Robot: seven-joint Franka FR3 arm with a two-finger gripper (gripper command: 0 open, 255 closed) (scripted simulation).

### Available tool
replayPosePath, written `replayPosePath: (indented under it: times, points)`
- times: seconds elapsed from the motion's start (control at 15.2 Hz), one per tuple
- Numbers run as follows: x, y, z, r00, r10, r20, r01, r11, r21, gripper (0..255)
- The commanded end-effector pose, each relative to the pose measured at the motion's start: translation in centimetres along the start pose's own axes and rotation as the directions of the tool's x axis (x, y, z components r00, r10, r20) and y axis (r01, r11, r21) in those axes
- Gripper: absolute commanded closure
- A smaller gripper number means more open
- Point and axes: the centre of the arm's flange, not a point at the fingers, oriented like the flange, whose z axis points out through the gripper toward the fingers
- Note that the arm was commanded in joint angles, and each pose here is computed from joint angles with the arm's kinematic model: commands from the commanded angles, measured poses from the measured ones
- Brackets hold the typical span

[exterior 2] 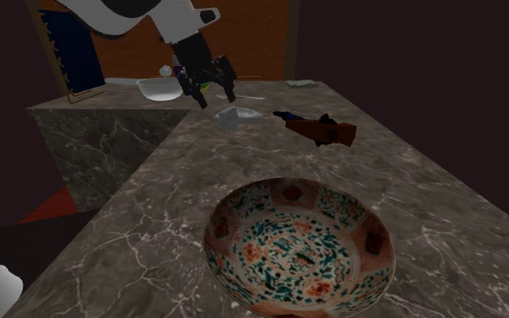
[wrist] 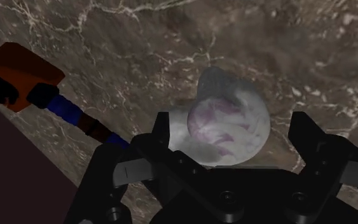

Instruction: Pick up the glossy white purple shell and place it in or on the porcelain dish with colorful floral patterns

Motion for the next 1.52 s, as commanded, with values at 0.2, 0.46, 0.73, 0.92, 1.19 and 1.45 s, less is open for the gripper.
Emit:
replayPosePath:
  times: [0.2,0.46,0.73,0.92,1.19,1.45]
  points:
    - [-1.1,-0.7,2.0,0.999,-0.017,-0.048,0.016,1.000,-0.019,0]
    - [-1.0,-0.6,3.9,0.999,-0.017,-0.048,0.016,1.000,-0.019,0]
    - [-1.0,-0.6,3.9,0.999,-0.017,-0.048,0.016,1.000,-0.019,0]
    - [-1.0,-0.6,3.9,0.999,-0.017,-0.048,0.016,1.000,-0.019,0]
    - [-1.0,-0.7,3.9,0.999,-0.017,-0.048,0.016,1.000,-0.019,255]
    - [-1.0,-0.6,3.9,0.999,-0.017,-0.048,0.016,1.000,-0.019,255]
